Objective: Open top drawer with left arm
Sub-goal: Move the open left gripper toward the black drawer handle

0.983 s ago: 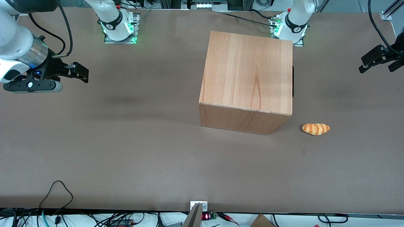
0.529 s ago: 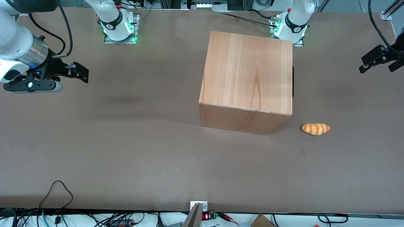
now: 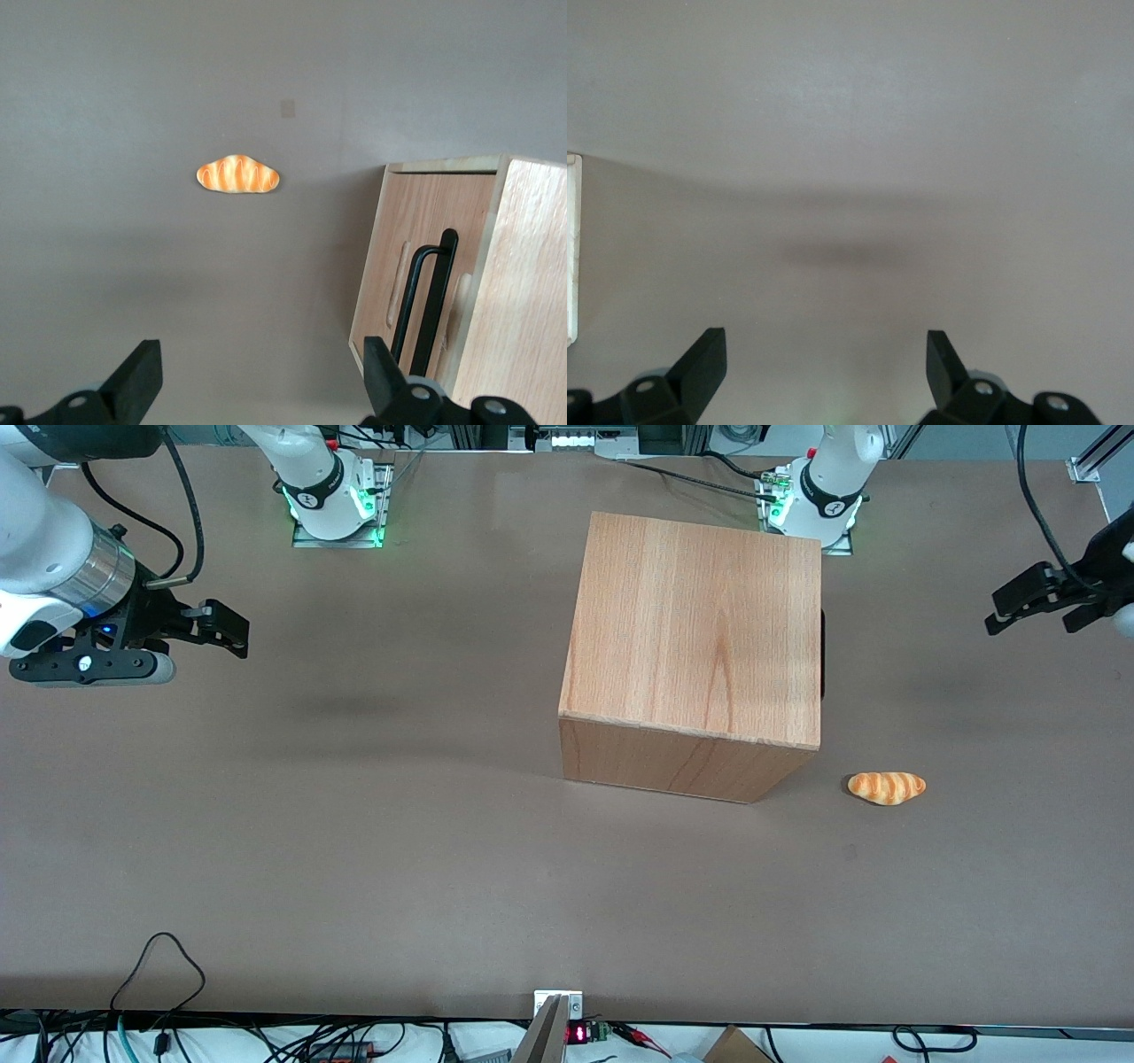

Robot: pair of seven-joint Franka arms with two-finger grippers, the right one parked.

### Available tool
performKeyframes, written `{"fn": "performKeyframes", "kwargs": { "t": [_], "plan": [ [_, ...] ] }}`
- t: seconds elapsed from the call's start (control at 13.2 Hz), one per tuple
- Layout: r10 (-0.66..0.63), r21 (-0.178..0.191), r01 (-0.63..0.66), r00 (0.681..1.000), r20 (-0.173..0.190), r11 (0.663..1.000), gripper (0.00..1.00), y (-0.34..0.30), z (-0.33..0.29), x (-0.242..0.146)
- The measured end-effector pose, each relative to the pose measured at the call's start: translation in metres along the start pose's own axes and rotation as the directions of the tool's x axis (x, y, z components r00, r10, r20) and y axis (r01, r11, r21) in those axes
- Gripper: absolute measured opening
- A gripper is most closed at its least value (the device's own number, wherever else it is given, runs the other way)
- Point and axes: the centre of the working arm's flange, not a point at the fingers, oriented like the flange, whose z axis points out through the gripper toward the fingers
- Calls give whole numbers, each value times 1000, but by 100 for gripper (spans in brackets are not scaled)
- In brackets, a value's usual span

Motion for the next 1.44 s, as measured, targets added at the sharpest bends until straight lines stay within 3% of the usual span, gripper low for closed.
{"fn": "performKeyframes", "kwargs": {
  "t": [0.53, 1.06, 1.44],
  "plan": [
    [67, -20, -65, 994, 82, 998, 100, 27, 66, -1],
    [134, -155, -117, 986, 104, 981, 100, 35, 136, -4],
    [147, -210, -121, 982, 115, 970, 100, 40, 165, -6]
  ]
}}
